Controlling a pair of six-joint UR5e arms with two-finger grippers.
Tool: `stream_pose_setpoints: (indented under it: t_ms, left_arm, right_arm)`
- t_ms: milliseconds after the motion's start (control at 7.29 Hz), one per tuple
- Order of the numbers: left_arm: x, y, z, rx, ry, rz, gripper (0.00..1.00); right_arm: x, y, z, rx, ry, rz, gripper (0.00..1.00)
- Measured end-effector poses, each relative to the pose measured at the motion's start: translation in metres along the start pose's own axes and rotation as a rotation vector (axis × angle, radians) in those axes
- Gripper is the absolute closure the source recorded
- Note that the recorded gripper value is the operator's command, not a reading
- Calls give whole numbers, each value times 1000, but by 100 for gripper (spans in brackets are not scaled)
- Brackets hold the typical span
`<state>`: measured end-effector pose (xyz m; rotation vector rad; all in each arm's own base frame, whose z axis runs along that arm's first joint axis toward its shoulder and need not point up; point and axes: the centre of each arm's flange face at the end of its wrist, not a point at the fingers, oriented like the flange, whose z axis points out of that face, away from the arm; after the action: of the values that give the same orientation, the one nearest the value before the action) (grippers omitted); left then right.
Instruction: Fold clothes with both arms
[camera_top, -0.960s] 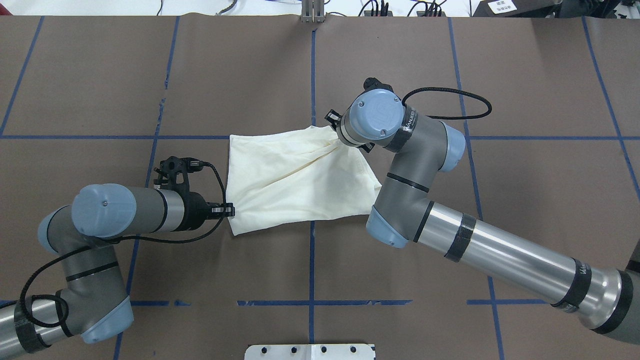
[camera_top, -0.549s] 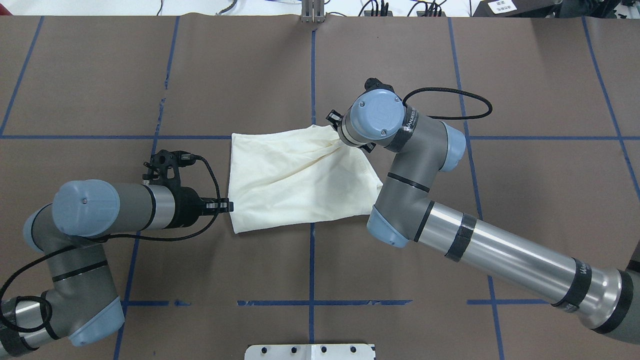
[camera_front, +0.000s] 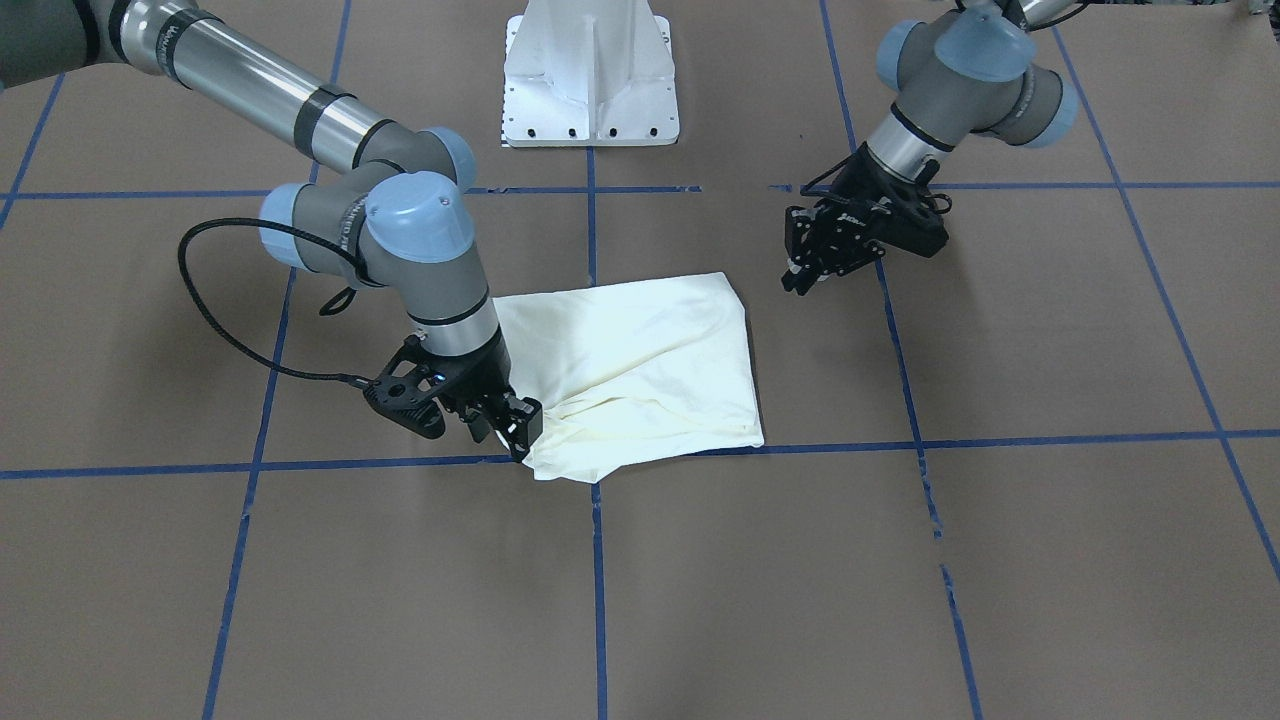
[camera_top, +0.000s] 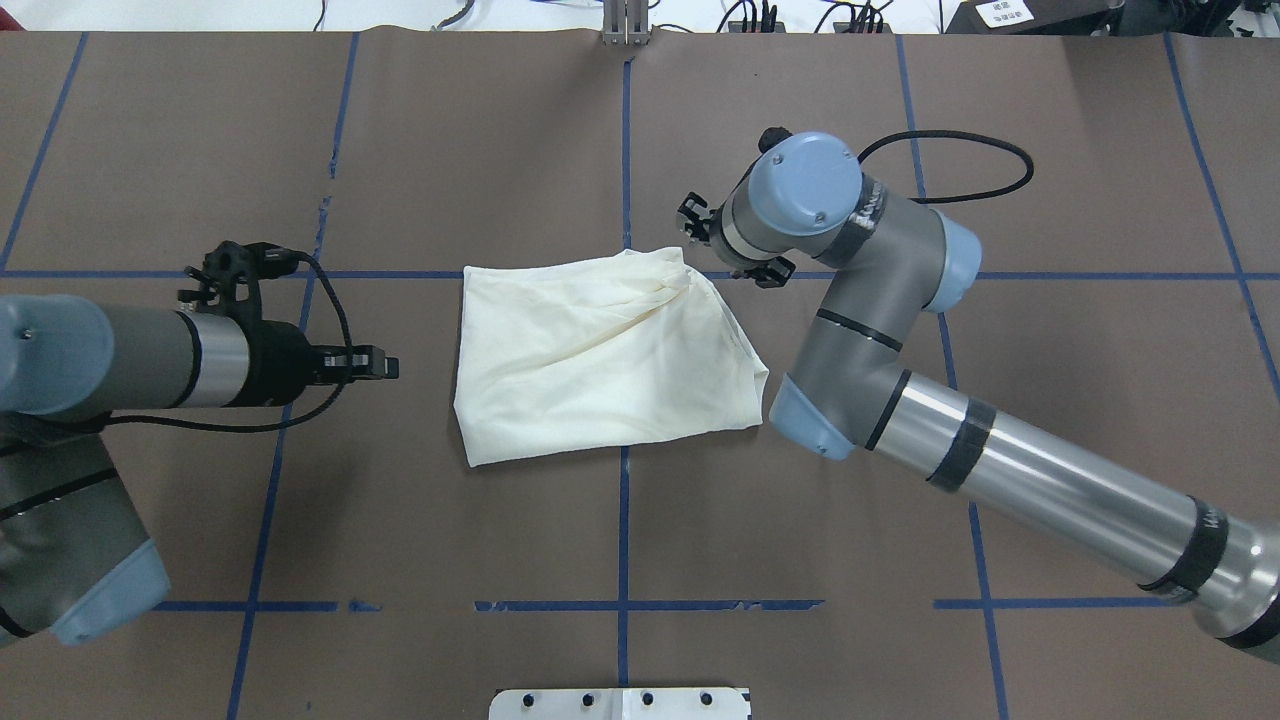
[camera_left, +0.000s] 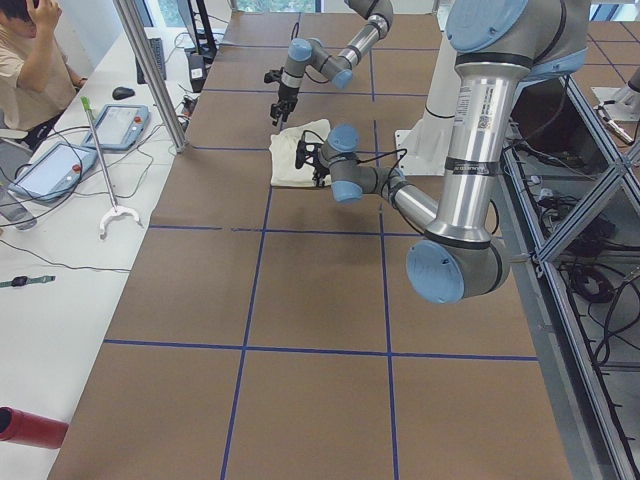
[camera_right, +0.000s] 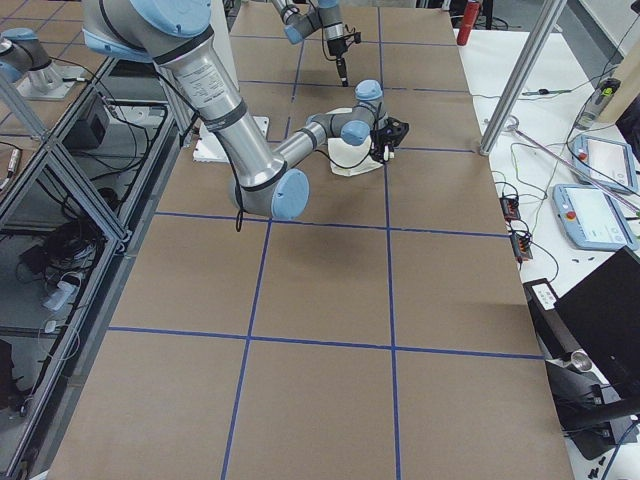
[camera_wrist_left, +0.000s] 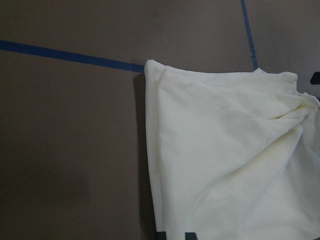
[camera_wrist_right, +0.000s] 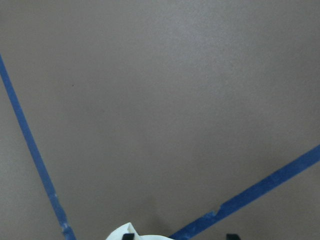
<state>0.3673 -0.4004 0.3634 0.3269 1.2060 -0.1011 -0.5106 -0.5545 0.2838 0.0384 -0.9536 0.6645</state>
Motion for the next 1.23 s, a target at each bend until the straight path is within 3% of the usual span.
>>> stream_pose_setpoints:
  t_ms: [274, 412, 549, 686, 960, 1235]
  left_arm:
    - [-58, -21, -45, 4, -57, 116, 60]
    - [-91, -32, -71, 6, -91, 186, 51]
    - [-127, -46, -101, 11, -131, 257, 33]
    - [-163, -59, -131, 16, -191, 334, 0]
    - [-232, -97, -197, 3, -374, 526, 0]
    - [-273, -134, -259, -55, -502, 595, 0]
  right_arm:
    - [65, -59, -47, -51, -2, -55, 0]
    - [100, -90, -76, -60, 10, -85, 0]
    - [140, -121, -108, -58, 43, -143, 0]
    - [186, -148, -138, -49, 98, -238, 0]
    - [278, -202, -184, -52, 203, -442, 0]
    - [360, -241, -223, -109, 203, -518, 0]
